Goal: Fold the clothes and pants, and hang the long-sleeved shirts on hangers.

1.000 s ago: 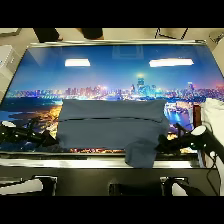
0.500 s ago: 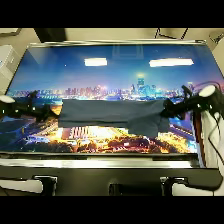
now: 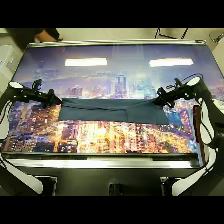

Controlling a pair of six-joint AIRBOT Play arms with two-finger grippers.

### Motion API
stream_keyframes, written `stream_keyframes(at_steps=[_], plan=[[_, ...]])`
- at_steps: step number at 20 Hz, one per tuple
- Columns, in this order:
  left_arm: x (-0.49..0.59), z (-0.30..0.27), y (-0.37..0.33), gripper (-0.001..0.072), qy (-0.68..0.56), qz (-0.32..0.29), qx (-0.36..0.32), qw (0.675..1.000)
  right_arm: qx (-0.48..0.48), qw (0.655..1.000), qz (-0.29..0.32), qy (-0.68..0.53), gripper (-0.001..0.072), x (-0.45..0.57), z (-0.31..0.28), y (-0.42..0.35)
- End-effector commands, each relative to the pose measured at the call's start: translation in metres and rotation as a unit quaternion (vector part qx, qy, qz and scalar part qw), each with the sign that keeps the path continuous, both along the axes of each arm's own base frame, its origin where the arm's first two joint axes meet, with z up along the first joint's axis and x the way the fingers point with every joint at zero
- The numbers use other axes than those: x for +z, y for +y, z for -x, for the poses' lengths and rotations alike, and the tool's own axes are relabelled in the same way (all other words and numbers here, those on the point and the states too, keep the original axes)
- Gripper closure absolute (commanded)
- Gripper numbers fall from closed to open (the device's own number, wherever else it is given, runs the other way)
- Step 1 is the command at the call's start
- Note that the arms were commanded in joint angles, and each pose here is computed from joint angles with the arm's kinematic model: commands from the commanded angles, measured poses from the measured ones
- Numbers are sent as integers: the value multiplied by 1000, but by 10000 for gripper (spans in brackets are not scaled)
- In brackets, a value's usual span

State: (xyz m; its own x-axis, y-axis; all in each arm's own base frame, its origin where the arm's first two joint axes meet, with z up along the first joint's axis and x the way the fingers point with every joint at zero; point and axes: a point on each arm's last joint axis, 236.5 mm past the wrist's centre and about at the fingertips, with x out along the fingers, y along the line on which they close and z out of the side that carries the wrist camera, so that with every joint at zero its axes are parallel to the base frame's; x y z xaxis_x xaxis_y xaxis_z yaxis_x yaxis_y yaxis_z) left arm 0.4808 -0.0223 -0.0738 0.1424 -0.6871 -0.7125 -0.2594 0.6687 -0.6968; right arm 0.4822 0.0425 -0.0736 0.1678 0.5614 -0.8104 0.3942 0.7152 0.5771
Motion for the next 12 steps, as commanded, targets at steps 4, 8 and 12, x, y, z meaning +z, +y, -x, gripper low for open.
stream_keyframes(at_steps=[4,8,12], plan=[[6,6,2,130,21,27,-19,999,9,998,-51,23,352,15,7,3],[46,15,44,38,19,36,-6,999,26,997,-26,64,5,30,51,-72],[86,19,66,39,-11,21,17,1000,-7,993,8,114,-2,-4,82,-117]])
